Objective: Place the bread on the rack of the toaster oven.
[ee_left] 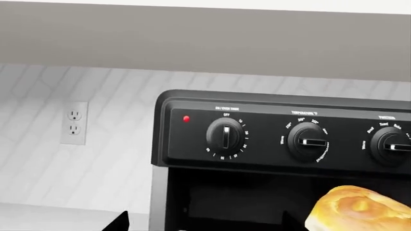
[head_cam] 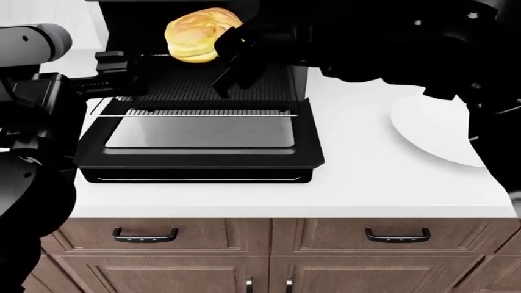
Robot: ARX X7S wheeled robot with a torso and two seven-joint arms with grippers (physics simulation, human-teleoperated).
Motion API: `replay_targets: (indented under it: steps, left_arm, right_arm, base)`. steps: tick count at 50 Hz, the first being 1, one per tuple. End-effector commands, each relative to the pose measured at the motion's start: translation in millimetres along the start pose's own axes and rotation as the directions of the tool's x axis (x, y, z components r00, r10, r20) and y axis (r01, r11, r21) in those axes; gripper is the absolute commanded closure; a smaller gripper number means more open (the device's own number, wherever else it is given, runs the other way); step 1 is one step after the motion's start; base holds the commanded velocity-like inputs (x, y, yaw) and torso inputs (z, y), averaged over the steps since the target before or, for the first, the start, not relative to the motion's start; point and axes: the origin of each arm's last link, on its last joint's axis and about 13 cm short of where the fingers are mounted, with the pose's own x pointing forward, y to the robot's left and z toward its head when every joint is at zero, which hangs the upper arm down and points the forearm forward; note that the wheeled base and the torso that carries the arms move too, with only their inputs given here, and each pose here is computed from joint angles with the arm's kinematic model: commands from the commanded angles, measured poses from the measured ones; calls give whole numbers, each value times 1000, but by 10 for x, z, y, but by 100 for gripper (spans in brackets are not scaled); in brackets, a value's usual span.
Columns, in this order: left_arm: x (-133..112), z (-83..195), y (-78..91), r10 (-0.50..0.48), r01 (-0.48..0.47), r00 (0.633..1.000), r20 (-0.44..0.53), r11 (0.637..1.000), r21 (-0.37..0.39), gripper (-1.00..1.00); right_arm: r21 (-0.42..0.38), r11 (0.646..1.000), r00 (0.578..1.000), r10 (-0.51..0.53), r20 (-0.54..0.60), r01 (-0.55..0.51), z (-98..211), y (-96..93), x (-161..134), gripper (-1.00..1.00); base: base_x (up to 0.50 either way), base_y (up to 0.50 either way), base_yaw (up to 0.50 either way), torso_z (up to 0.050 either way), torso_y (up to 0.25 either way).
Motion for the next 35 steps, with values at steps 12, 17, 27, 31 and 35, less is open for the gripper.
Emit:
replay_targets:
  steps: [12, 17, 27, 31, 35]
  left_arm:
    - [-4, 3, 3, 3, -3, 1000, 4, 1000, -5, -100]
    - [-9, 3, 4, 2, -2, 1000, 3, 1000, -5, -100]
    - [-11, 11, 6, 1, -1, 1000, 4, 1000, -6, -100]
    - [-8, 10, 8, 1, -1, 1000, 4, 1000, -5, -100]
    - [-6, 10, 6, 1, -1, 1000, 4, 1000, -6, -100]
  right_arm:
    - [20, 1000, 996, -1, -92, 3, -83, -140, 186, 100]
    - [30, 1000, 994, 1, -108, 2, -114, -158, 227, 100]
    - [64, 998, 990, -6, -138, 15, -159, -232, 322, 100]
    - [73, 997, 989, -7, -145, 17, -171, -239, 333, 100]
    - [71, 997, 989, -5, -149, 16, -172, -236, 332, 100]
  base:
    - [0, 0, 0, 0, 0]
    - [0, 0, 0, 0, 0]
    - [0, 0, 0, 0, 0]
    - [0, 0, 0, 0, 0]
    - [0, 0, 0, 0, 0]
